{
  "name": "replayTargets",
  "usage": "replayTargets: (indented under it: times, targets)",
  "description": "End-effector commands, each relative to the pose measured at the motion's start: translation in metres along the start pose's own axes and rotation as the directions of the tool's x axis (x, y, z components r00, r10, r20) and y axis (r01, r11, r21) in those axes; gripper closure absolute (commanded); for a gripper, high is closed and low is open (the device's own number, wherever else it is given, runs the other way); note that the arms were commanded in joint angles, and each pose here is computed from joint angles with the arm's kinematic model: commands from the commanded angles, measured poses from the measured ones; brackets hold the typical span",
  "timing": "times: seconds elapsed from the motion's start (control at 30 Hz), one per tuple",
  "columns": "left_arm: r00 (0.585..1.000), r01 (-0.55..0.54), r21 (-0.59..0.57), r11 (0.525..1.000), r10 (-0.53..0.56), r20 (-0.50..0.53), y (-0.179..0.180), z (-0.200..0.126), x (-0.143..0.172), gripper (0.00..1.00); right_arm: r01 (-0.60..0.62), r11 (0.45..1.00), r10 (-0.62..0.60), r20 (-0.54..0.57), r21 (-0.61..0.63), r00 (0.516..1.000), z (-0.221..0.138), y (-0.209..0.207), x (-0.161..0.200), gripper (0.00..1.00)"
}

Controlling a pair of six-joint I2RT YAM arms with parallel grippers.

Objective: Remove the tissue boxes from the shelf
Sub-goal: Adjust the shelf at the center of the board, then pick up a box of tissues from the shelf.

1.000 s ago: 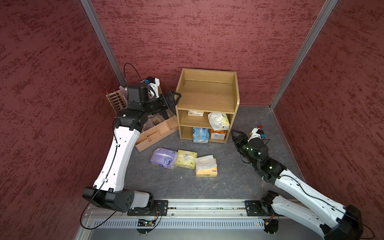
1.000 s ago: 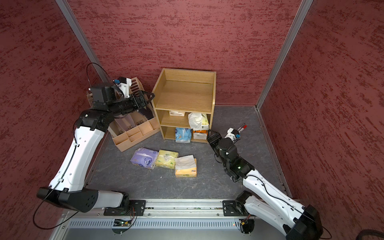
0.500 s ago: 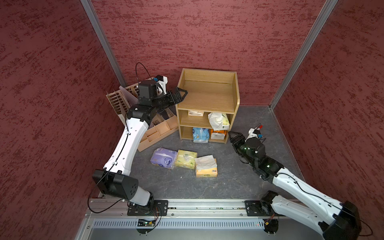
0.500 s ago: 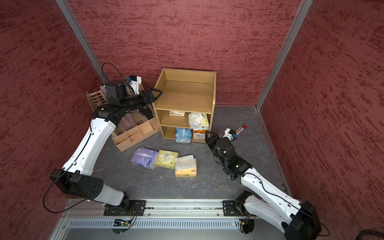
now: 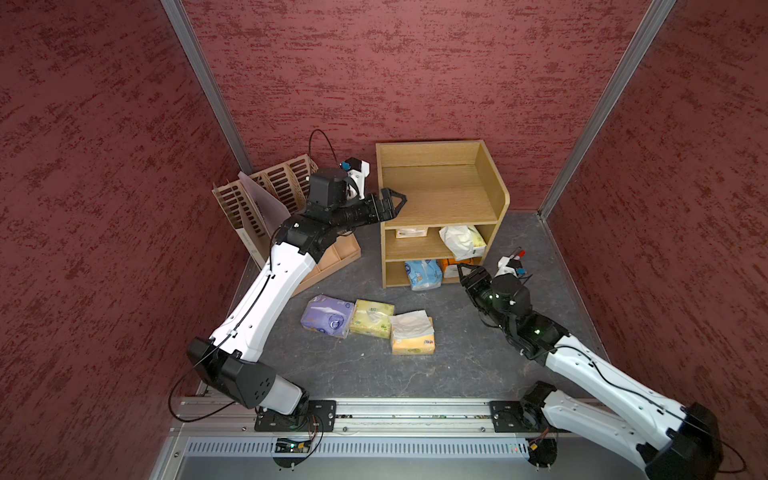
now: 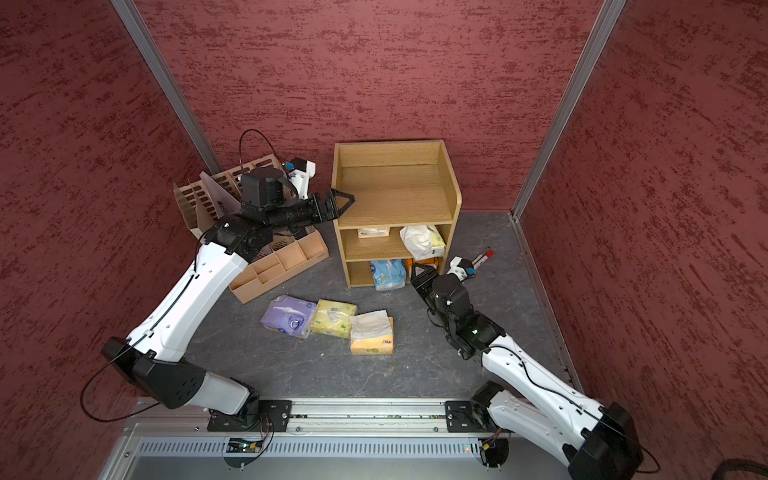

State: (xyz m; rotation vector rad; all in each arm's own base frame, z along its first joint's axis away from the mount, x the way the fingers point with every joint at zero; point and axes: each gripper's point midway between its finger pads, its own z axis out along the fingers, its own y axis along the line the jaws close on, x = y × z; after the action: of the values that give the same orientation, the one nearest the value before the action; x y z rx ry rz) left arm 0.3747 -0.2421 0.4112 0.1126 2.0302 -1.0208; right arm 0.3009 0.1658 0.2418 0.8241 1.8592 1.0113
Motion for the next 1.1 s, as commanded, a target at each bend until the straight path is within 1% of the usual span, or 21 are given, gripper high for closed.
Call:
replayTargets:
  times: [0.0,0.1,0.2,0.27,0.37,0.47,0.73,0.87,1.07]
  targets:
    - [0.999,-0.041,0.064,0.997,0.039,0.024,-0.023,-0.02,-0.001,0.0,0.027,1.0,-0.027,0.063,0.005,0.998,-0.006,0.012,-0.02,0.42]
    - [0.999,-0.05,0.044,0.998,0.049,0.024,-0.02,-0.025,0.002,0.0,0.053,0.996,-0.06,0.101,0.066,0.993,-0.008,0.009,-0.036,0.43]
    - [0.999,-0.052,0.035,0.998,0.052,0.011,-0.018,-0.029,0.005,0.0,0.041,0.99,-0.056,0.113,0.138,0.992,-0.005,-0.001,-0.053,0.42]
    - [0.999,-0.051,0.033,0.998,0.051,0.007,-0.017,-0.03,0.007,0.0,0.035,0.99,-0.048,0.089,0.134,0.995,0.006,-0.002,-0.059,0.4]
    - [0.999,-0.044,0.03,0.999,0.044,0.007,-0.016,-0.033,0.009,0.0,0.002,0.996,-0.003,0.006,0.094,1.0,0.032,0.0,-0.061,0.38]
    - [0.999,-0.043,0.029,0.999,0.042,0.012,-0.016,-0.036,0.01,0.0,-0.005,0.994,0.009,-0.033,0.107,0.999,0.049,0.003,-0.06,0.37]
    - [0.999,-0.04,0.02,0.999,0.039,0.021,-0.014,-0.042,0.013,0.0,-0.022,0.994,0.02,0.014,0.105,1.0,0.071,0.007,-0.073,0.36]
    - [0.999,-0.035,0.016,0.999,0.035,0.017,-0.011,-0.041,0.014,0.0,-0.024,0.993,0.023,0.003,0.114,1.0,0.082,0.005,-0.072,0.36]
    - [0.999,-0.032,0.015,0.999,0.032,0.02,-0.009,-0.038,0.013,0.0,-0.047,0.986,0.05,-0.015,0.162,0.999,0.092,-0.011,-0.065,0.38]
